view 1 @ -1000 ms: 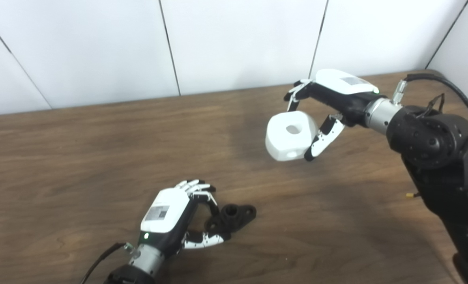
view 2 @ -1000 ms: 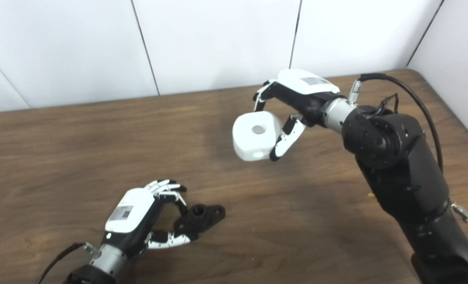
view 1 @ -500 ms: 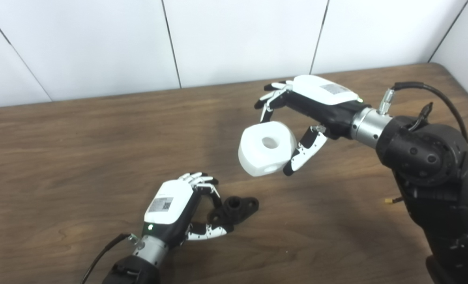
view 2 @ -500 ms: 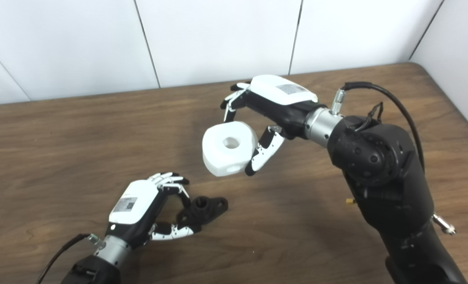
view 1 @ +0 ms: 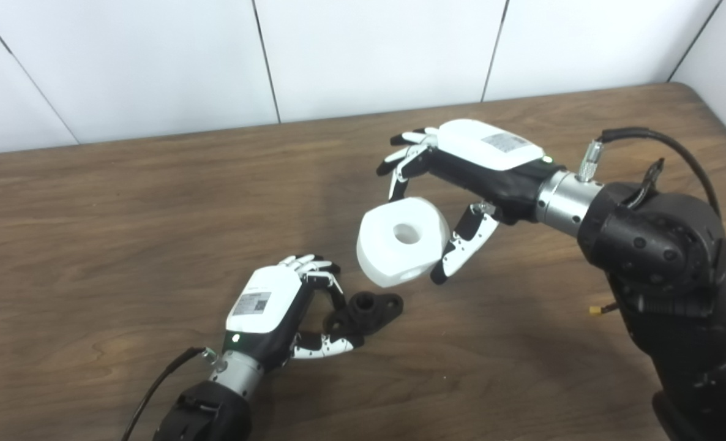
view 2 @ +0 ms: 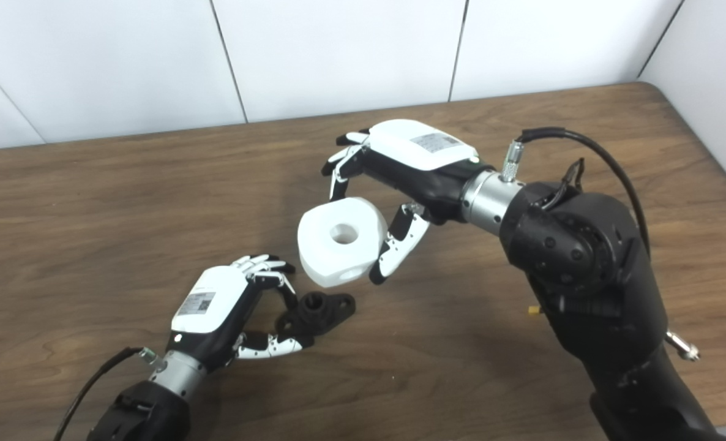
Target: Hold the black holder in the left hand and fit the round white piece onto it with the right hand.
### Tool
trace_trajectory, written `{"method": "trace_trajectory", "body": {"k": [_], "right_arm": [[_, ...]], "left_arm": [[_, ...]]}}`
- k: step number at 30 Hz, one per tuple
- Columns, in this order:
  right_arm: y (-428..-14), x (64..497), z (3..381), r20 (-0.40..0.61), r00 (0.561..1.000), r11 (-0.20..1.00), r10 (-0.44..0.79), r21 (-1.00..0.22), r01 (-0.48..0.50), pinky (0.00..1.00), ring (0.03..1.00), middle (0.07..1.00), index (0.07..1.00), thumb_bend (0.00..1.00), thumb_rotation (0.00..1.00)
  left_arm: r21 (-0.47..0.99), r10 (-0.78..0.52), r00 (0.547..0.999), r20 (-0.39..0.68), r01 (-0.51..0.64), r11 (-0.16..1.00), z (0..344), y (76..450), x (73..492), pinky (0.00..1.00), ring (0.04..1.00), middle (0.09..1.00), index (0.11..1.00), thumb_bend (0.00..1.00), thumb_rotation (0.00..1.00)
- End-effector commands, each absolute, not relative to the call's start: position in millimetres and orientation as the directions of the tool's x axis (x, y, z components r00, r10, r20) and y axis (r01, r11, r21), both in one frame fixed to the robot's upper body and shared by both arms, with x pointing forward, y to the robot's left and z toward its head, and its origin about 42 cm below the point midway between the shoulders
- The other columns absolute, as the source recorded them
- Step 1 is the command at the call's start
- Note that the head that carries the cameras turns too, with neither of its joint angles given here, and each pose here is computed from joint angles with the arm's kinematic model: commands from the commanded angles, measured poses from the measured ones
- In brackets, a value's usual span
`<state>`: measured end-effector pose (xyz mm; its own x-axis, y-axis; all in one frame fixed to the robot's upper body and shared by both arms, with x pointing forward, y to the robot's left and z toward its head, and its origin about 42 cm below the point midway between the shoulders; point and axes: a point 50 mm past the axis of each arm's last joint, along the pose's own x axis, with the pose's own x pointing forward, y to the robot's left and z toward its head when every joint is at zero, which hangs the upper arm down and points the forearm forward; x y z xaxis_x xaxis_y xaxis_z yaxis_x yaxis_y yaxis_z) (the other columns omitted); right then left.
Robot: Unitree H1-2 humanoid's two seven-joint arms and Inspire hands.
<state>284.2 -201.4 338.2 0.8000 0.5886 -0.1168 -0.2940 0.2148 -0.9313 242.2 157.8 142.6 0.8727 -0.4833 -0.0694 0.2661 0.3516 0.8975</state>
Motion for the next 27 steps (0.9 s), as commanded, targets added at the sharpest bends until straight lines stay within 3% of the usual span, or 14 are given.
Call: {"method": "trace_trajectory", "body": {"k": [1, 27], "right_arm": [[-200, 283, 348, -0.074, 0.802, 0.224, 0.593, -0.941, -0.253, 1.00, 0.967, 0.833, 0.483, 0.52, 0.13], [-193, 283, 312, -0.133, 0.775, 0.201, 0.618, -0.926, -0.319, 1.00, 0.952, 0.830, 0.483, 0.52, 0.14]], "left_arm": [[0.885, -0.504, 0.847, -0.171, 0.357, 0.300, 130, 153, 234, 0.90, 0.874, 0.801, 0.489, 0.51, 0.06], [0.879, -0.495, 0.848, -0.189, 0.371, 0.299, 143, 133, 231, 0.91, 0.885, 0.808, 0.489, 0.51, 0.06]]}}
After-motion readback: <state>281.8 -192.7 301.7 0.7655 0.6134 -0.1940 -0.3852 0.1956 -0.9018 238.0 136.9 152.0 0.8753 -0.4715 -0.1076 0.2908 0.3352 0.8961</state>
